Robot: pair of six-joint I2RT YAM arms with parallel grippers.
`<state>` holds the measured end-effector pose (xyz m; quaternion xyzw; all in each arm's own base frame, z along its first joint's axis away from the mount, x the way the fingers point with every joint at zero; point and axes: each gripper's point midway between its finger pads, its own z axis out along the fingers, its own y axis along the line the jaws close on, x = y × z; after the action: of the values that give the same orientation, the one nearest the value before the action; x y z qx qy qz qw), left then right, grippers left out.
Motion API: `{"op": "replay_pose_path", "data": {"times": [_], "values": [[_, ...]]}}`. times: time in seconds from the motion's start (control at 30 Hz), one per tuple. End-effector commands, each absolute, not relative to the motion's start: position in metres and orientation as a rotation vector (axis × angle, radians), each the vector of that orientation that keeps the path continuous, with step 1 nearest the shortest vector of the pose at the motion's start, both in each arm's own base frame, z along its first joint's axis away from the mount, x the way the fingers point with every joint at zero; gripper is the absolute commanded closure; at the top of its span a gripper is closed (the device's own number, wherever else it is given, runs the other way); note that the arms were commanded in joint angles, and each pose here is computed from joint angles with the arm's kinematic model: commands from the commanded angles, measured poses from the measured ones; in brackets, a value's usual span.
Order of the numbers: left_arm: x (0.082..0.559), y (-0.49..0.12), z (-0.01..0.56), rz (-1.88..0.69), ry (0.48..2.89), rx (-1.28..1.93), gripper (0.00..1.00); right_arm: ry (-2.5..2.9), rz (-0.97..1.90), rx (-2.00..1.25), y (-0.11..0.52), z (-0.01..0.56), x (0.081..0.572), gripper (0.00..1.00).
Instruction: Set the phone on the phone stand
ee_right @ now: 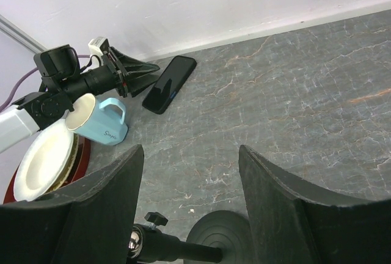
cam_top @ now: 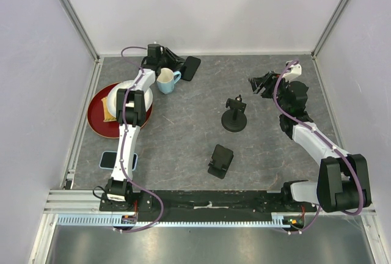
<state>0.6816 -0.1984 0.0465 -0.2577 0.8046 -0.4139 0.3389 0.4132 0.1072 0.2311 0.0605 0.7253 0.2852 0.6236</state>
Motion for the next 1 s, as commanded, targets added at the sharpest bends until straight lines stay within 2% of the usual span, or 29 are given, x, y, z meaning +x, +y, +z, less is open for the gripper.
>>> {"op": "replay_pose_path", "data": {"times": [0.0, 0.07, 0.2, 0.4, 0.47, 0.57, 0.67, 0.77, 0.93, 0.97], "values": [[0.674, -0.214, 0.109, -1.071, 2.045, -0.329, 0.54, 1.622, 0.662, 0.122, 0.106, 0.239, 0.416, 0.29], [0.673, -0.211, 0.116, -1.022, 2.040, -0.260, 0.51, 1.623, 0.666, 0.119, 0.108, 0.239, 0.416, 0.30], [0.673, -0.201, 0.149, -0.912, 1.998, -0.163, 0.38, 1.625, 0.673, 0.120, 0.108, 0.238, 0.416, 0.30], [0.672, -0.193, 0.203, -0.847, 1.916, -0.089, 0.29, 1.632, 0.686, 0.115, 0.111, 0.236, 0.418, 0.29], [0.670, -0.193, 0.214, -0.848, 1.899, -0.083, 0.29, 1.633, 0.690, 0.114, 0.111, 0.236, 0.418, 0.30], [0.664, -0.195, 0.229, -0.822, 1.894, -0.071, 0.37, 1.634, 0.692, 0.120, 0.110, 0.235, 0.419, 0.30], [0.655, -0.207, 0.239, -0.711, 1.905, -0.042, 0.42, 1.635, 0.699, 0.120, 0.112, 0.235, 0.419, 0.30], [0.649, -0.205, 0.230, -0.471, 1.946, -0.102, 0.46, 1.638, 0.706, 0.118, 0.113, 0.234, 0.420, 0.30], [0.639, -0.224, 0.207, -0.225, 1.964, -0.078, 0.47, 1.638, 0.710, 0.119, 0.113, 0.234, 0.420, 0.30], [0.640, -0.225, 0.204, -0.203, 1.963, -0.079, 0.44, 1.639, 0.710, 0.120, 0.113, 0.233, 0.420, 0.29]]}}
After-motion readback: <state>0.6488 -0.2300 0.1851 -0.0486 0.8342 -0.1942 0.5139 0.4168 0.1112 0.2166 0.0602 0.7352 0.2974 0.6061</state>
